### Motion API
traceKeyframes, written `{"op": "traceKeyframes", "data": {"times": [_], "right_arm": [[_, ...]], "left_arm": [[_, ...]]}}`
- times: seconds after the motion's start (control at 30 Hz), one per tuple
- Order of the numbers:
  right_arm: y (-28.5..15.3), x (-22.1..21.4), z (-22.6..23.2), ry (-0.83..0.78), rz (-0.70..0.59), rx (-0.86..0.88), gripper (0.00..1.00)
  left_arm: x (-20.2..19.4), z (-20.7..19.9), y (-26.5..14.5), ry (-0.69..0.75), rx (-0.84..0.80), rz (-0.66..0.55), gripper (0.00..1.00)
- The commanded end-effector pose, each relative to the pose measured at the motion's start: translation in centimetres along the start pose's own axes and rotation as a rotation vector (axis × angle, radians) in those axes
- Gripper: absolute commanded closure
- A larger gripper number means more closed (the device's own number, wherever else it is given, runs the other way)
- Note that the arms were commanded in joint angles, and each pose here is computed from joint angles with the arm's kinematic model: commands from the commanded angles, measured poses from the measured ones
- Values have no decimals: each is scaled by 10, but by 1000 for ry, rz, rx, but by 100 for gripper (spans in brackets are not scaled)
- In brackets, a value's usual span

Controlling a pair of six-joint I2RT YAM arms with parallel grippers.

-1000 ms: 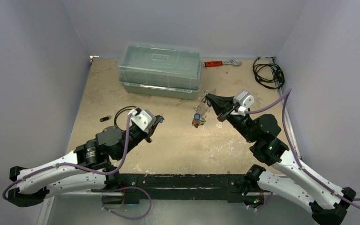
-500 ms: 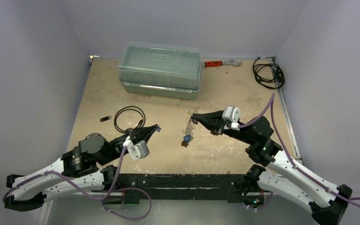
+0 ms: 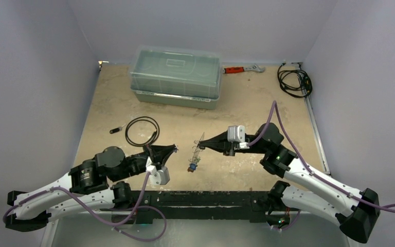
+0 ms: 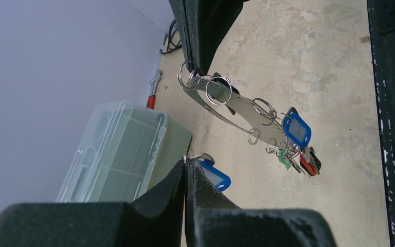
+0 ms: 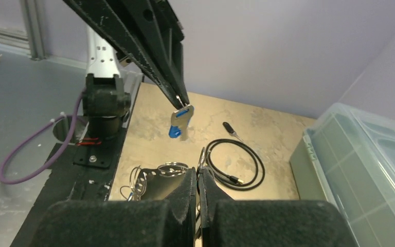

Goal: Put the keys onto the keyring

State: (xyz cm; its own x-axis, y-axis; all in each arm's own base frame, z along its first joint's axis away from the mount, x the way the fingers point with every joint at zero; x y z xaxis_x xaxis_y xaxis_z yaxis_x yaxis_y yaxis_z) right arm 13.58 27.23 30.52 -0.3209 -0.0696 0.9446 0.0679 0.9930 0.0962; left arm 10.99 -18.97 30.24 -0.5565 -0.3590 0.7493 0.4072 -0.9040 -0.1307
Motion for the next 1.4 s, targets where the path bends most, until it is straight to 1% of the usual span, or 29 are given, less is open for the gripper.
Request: {"op": "traceKeyframes", "data": {"times": [0.0,0.1,0.17,0.3,0.53,0.67,0.9,1.17,1.37], "right_arm": [[8,17,9,-92,-76,84,100],[13,10,11,-144,-52,51,100],[16,3,12,-186,-30,23,100],[23,-8,17,-209,7,44,100],[25,-17,30,-262,-6,58,100],[27,-21,34,-321,-6,39,100],[31,-23,37,-369,7,11,100],[36,-29,42,-414,43,-13,100],[36,-31,43,-421,56,-20,100]], "left_arm": [[4,-3,-2,54,-42,-23,100],[0,-8,-1,85,-83,1,100],[-3,-11,1,80,-102,23,100],[-3,-17,3,68,-149,33,100],[1,-22,-3,84,-189,4,100],[0,-26,-2,86,-216,5,100],[1,-34,6,80,-282,21,100],[1,-38,7,74,-307,21,100],[1,-34,5,73,-287,25,100]]}}
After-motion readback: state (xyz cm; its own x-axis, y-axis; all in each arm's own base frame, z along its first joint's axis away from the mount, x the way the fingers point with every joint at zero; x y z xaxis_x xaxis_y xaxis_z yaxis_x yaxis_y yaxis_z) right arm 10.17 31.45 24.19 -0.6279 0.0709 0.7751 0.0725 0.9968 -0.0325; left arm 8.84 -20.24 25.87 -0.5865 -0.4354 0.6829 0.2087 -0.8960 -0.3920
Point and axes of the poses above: each gripper's point midway between its finger pads, its own y axis out along the fingers, its own z axis along the line the jaws close on, x = y × z, the point moved 3 cm from there along -y, back along the fingers, and after that the axes turned 2 degrees about -y, right-handed, at the moved point
